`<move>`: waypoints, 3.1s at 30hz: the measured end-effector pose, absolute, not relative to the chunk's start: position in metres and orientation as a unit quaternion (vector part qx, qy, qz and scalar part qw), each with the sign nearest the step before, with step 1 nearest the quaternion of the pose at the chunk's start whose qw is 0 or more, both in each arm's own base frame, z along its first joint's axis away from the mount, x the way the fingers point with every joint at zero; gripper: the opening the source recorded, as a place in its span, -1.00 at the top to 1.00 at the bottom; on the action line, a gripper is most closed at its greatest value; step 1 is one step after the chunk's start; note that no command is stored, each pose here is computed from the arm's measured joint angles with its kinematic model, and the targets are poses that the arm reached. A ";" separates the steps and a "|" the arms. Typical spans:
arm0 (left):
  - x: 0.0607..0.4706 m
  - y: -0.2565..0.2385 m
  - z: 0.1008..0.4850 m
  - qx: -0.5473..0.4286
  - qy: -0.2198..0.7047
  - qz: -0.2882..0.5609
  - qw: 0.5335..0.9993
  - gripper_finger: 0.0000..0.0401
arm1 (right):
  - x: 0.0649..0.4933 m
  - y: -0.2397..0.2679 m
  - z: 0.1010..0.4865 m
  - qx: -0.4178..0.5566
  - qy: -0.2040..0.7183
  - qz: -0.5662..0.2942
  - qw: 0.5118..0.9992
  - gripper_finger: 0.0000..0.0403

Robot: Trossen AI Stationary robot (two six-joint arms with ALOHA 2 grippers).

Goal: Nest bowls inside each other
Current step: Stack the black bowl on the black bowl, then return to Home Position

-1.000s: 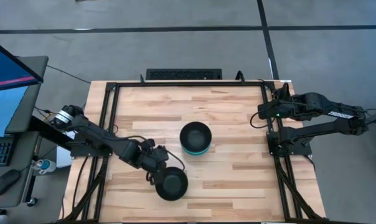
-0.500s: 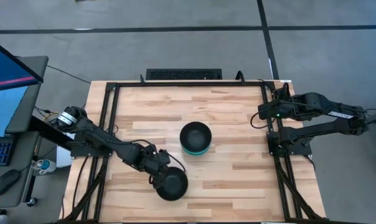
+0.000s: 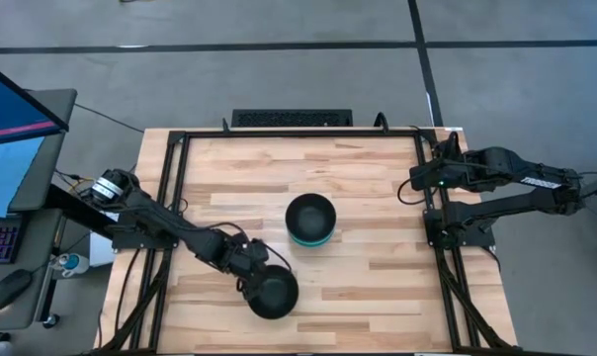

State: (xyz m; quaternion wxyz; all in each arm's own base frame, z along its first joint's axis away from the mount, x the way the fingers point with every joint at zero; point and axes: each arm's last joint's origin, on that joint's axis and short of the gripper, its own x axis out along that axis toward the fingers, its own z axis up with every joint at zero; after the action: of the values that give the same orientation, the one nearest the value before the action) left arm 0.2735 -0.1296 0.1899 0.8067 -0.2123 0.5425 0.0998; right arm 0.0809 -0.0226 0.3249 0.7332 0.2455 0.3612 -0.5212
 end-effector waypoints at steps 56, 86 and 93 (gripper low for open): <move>0.430 0.075 0.322 -0.064 0.570 0.025 0.819 1.00 | 0.075 -0.023 0.325 0.237 0.363 -0.531 0.728 -0.52; 0.441 0.062 0.296 -0.056 0.545 0.018 0.836 0.83 | 0.075 -0.023 0.326 0.217 0.361 -0.532 0.735 -0.52; 0.439 0.050 0.354 -0.021 0.391 -0.001 0.920 0.75 | 0.072 -0.024 0.331 0.167 0.330 -0.551 0.748 -0.52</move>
State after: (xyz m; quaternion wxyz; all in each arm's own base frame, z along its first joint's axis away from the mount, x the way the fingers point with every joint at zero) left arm 0.4393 0.0502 0.3536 0.9199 -0.0215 0.3915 -0.0009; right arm 0.0719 -0.0244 0.3314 0.7477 0.1673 0.3301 -0.5513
